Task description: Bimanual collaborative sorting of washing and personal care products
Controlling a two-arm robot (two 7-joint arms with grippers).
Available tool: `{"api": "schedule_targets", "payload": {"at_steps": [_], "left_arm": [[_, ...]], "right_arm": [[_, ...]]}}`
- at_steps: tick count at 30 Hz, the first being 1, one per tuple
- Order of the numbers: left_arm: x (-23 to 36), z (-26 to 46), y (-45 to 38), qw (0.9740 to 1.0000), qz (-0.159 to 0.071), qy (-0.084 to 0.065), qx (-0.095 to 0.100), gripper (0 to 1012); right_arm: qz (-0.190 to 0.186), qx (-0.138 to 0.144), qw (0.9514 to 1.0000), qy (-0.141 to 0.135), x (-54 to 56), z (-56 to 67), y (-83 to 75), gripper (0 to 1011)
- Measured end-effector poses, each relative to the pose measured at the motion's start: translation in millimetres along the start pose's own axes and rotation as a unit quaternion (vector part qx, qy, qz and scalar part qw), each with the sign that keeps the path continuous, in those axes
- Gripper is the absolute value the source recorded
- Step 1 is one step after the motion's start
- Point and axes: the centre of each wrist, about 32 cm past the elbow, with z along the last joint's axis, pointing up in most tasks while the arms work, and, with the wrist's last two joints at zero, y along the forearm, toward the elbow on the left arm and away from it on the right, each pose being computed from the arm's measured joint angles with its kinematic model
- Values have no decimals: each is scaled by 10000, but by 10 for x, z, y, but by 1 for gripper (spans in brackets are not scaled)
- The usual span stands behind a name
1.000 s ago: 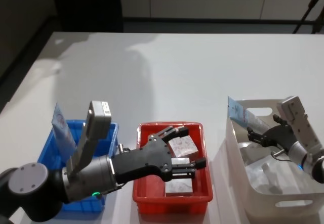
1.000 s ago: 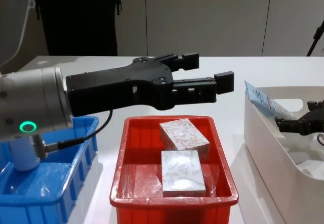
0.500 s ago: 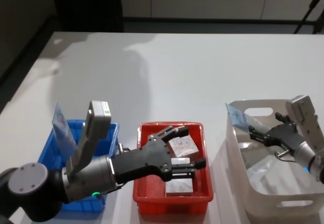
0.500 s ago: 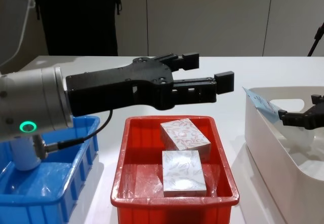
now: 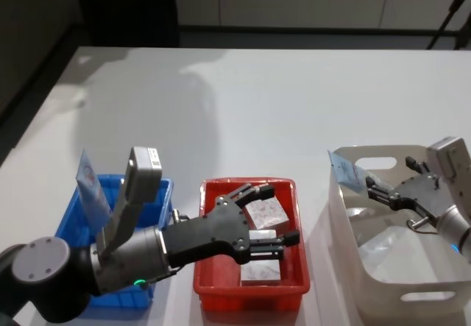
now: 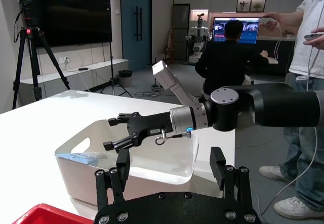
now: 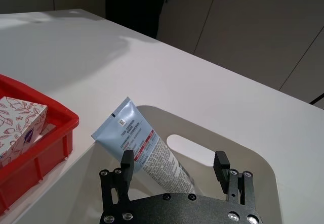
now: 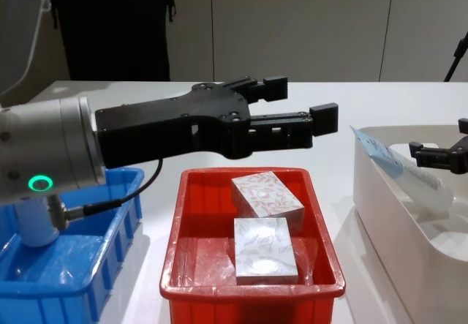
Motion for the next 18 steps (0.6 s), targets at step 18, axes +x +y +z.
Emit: {"api": "schedule_targets", "payload": {"at_steps": [18], "left_arm": [[0, 0, 0, 10000, 0, 0, 0, 1002]], "right_arm": [[-262, 548, 9966, -563, -70, -1, -293, 1001]]}}
